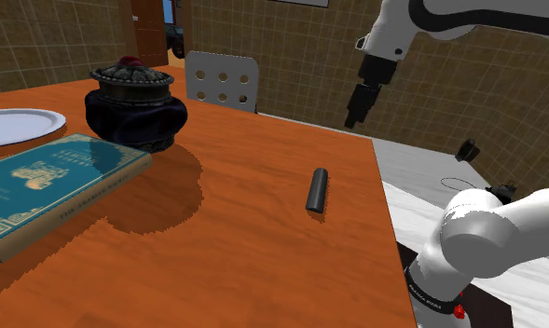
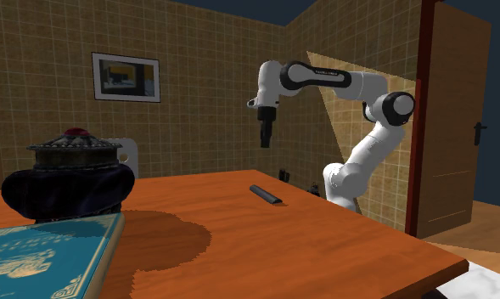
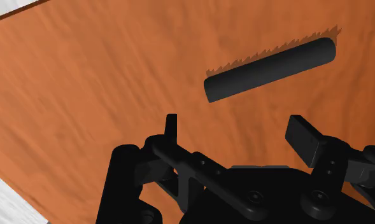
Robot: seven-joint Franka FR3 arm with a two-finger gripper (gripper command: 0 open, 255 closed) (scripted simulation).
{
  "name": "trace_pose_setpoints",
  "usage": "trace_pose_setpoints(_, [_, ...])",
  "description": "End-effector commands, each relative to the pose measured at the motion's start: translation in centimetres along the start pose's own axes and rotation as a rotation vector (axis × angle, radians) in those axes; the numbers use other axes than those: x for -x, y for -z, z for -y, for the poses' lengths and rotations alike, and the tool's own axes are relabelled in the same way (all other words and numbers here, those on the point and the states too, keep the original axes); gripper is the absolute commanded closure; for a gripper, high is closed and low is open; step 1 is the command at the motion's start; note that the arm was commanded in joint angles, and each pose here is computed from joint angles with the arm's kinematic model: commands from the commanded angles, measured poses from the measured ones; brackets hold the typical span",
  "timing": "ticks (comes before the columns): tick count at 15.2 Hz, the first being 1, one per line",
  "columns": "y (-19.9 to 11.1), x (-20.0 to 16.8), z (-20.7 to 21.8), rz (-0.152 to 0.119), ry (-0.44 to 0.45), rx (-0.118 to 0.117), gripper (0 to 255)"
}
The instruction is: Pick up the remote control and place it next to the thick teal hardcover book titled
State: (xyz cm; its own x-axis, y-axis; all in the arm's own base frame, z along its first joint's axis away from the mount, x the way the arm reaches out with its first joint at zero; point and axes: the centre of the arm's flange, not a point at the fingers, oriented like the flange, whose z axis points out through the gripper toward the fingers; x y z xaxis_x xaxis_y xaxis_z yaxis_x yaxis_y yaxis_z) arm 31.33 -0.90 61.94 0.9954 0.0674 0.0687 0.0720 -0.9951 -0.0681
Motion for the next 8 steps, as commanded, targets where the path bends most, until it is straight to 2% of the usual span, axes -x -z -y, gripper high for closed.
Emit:
trace_pose_setpoints(1, [0.0,0.0,0.0,0.0,0.0,0.0,0])
trace_pose_setpoints(5, [-4.0,1.8,4.8,-0.051,-0.39,0.087,0])
trace_pose_setpoints(8, [-7.2,1.8,8.4,-0.09,-0.683,0.152,0])
